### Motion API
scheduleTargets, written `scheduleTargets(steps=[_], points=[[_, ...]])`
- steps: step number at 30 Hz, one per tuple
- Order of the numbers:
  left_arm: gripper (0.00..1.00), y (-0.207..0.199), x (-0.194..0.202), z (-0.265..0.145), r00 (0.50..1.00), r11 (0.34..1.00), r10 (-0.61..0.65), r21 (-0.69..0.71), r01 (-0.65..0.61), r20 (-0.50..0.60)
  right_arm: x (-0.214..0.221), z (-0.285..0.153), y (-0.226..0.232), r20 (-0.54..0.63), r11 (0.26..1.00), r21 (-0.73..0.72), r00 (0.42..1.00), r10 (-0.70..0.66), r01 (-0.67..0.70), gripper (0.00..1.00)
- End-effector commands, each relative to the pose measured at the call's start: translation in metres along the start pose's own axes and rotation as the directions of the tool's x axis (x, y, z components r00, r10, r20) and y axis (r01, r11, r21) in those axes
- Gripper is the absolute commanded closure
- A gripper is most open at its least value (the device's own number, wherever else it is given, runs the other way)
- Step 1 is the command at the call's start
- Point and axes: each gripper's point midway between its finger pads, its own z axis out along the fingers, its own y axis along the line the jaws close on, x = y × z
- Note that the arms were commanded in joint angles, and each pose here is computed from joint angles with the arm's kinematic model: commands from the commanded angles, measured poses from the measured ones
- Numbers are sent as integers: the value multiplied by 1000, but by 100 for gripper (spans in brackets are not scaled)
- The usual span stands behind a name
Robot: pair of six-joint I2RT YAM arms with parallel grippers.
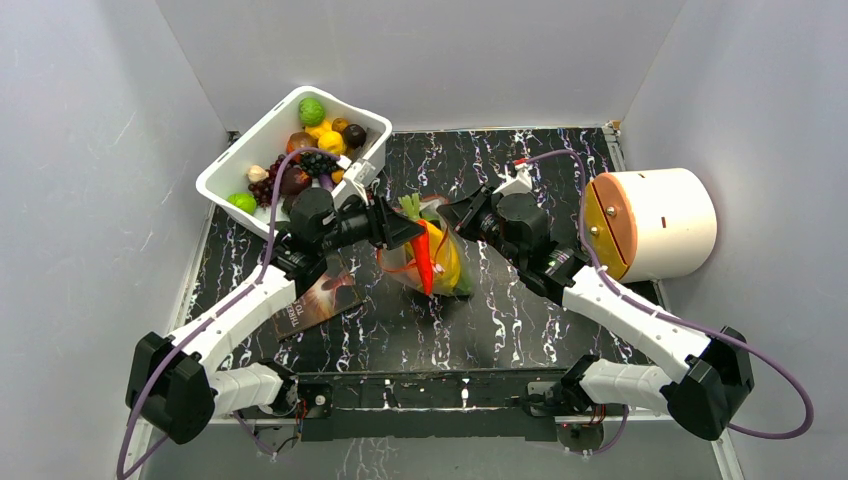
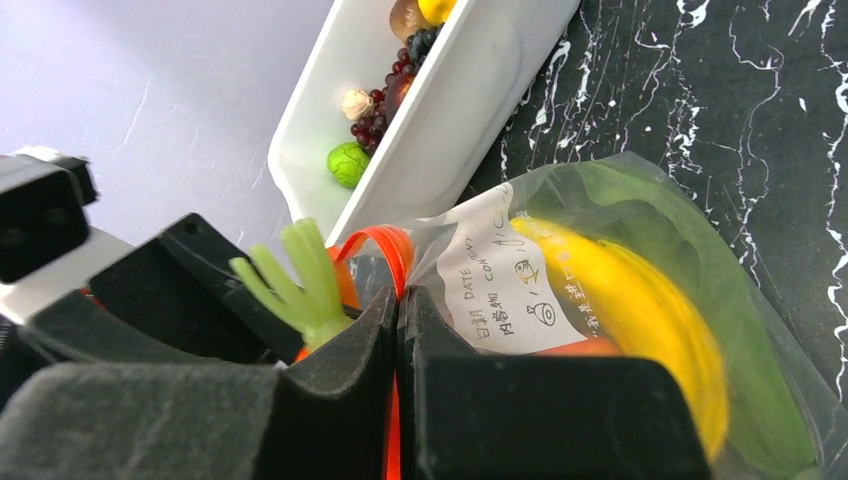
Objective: Place the food in the zip-top bag and seal the zipper
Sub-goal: Place the fake vegetable in the zipper food storage bag.
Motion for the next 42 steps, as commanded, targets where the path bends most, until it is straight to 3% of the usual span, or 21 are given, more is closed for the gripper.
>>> scheduleTargets(steps=[1,5,10,15,21,26,34,42], points=[[74,16,9,1,996,994,92,-52,-91,9,-48,-10,63,123,980,-195,990,69,-44,100],[74,29,15,-1,985,980,170,-100,-170,-7,-44,-11,63,106,978,-201,991,85,-62,100],[75,22,15,-1,989,986,151,-70,-151,-10,-42,-9,60,107,977,-201,990,94,-71,100],[76,-18,-20,-11,984,988,149,13,-151,94,-35,-8,55,90,976,-200,991,104,-84,100],[76,-32,-77,-38,925,969,243,-115,-218,293,-26,-7,48,60,977,-187,991,117,-104,100],[76,-26,-99,-45,878,937,337,-213,-277,341,-23,-7,49,45,974,-192,990,134,-123,100],[78,17,-69,-26,903,934,315,-266,-240,293,-18,-7,52,17,964,-211,986,166,-159,100],[78,17,-23,-14,957,975,189,-161,-155,222,-24,-2,47,54,967,-187,981,186,-173,100]])
